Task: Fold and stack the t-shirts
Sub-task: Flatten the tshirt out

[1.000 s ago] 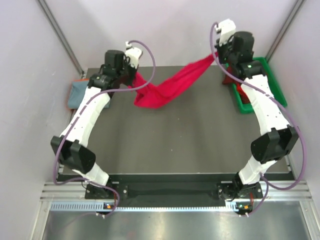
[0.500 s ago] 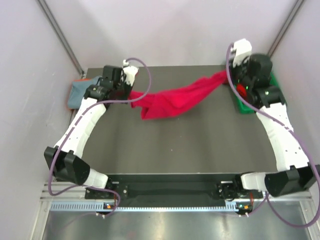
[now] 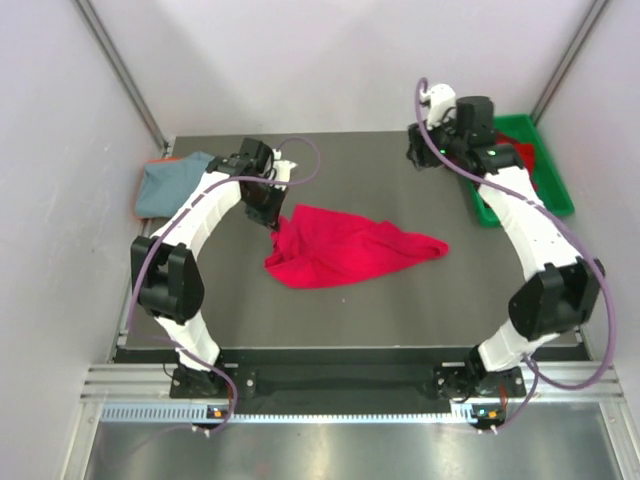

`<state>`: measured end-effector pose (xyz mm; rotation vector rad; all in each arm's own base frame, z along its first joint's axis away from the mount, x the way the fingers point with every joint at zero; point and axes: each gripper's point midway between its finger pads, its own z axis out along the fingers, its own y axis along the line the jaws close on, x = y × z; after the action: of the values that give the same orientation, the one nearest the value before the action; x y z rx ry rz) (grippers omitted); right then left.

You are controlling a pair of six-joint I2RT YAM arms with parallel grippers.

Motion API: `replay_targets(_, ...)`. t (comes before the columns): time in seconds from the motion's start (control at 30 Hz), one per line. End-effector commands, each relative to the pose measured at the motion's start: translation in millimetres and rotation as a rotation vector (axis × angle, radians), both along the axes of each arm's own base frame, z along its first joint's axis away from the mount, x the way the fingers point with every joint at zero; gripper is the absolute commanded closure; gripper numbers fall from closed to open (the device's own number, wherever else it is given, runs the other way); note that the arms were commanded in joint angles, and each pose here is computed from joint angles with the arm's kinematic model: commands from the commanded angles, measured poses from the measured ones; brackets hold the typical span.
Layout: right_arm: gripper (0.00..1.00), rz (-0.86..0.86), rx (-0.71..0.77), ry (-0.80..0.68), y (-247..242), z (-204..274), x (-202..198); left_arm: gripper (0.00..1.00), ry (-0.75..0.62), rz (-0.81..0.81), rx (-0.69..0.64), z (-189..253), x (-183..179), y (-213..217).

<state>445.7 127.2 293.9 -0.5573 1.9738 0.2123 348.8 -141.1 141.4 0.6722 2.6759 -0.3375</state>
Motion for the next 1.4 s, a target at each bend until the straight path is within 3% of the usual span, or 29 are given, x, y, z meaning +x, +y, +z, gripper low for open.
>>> replay_targets(0.0, 0.41, 0.167, 0.034, 0.091, 53.3, -35.3, 5.7, 1.0, 0.015, 0.004, -0.05, 7.6, -6.5, -6.3)
replay_targets(0.2, 0.4, 0.32, 0.018, 0.283, 112.1, -113.8, 10.4, 1.0, -0.002, 0.035, 0.004, 4.9, -3.0, 3.8)
replay_targets(0.5, 0.42, 0.355, 0.029, 0.329, 162.1, -152.4, 37.2, 1.0, -0.008, 0.061, 0.051, 1.2, -7.1, 18.2)
replay_targets(0.9, 0.41, 0.331, -0.062, 0.468, 163.2, -230.3, 16.3, 1.0, -0.017, 0.113, 0.036, 4.6, 10.7, 27.9)
replay_targets(1.23, 0.4, 0.296, -0.18, 0.494, 148.9, -261.6, 7.2, 1.0, -0.018, 0.137, 0.009, 7.5, 19.4, 30.3)
replay_targets(1.3, 0.44, 0.293, -0.2, 0.509, 146.8, -269.4, 3.5, 1.0, -0.023, 0.141, 0.002, 9.3, 20.7, 31.3)
replay_targets(1.37, 0.54, 0.297, -0.217, 0.511, 145.4, -272.2, 2.0, 1.0, -0.021, 0.144, -0.001, 9.1, 20.5, 32.0)
